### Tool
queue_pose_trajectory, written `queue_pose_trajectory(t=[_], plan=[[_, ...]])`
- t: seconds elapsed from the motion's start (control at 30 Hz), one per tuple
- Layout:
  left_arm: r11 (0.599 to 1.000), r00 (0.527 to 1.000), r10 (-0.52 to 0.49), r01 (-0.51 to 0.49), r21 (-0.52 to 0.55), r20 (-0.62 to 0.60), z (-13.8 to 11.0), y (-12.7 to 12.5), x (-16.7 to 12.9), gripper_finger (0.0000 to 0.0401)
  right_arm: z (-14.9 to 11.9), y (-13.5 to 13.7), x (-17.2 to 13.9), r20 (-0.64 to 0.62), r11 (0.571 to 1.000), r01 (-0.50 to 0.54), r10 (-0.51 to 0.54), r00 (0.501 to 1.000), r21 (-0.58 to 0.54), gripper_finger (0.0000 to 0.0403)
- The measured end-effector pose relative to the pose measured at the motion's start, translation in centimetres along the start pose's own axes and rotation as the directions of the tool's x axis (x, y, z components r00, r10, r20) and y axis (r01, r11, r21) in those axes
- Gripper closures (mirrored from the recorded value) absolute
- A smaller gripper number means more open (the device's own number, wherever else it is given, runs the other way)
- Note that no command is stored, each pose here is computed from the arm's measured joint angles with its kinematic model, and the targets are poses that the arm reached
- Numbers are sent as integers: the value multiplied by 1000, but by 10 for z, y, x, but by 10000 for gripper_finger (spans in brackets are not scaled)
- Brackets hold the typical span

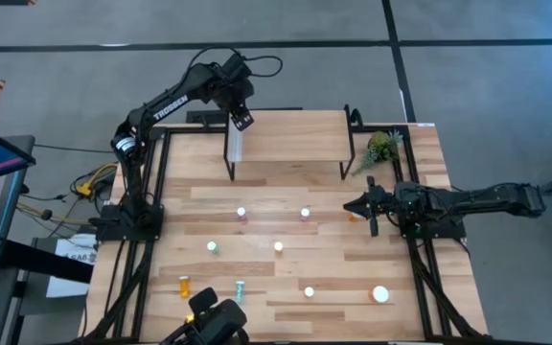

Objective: Pick and place medicine bottles onto shelf by color
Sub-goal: Put the right pink pill bottle on the shelf aligned with the other pink pill bottle

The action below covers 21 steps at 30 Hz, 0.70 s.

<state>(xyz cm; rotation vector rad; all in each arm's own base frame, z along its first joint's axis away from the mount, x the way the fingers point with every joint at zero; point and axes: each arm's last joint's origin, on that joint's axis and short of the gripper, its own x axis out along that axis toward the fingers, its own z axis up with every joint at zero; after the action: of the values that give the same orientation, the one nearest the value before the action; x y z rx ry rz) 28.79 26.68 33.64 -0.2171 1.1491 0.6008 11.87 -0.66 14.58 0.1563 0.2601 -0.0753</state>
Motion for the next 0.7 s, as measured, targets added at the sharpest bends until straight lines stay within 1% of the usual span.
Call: queue_pose_trajectory(t=[0.17,0.4,0.53,0.6,0.7], plan=[[1000,999,11,-12,13,34,1,1,-19,208,0,0,0,0,1000,0,0,1000,0,352],[999,986,34,-34,-2,163,-10,2,-73,208,0,0,0,0,1000,0,0,1000,0,352],[1000,962,-6,10,-13,274,-18,-2,-106,208,0,0,0,-1,1000,0,0,1000,0,352],[999,944,-34,35,5,329,-19,-8,-119,208,0,0,0,-1,1000,0,0,1000,0,352],[998,925,-56,45,37,377,-22,-19,-134,208,0,0,0,0,1000,0,0,1000,0,352]])
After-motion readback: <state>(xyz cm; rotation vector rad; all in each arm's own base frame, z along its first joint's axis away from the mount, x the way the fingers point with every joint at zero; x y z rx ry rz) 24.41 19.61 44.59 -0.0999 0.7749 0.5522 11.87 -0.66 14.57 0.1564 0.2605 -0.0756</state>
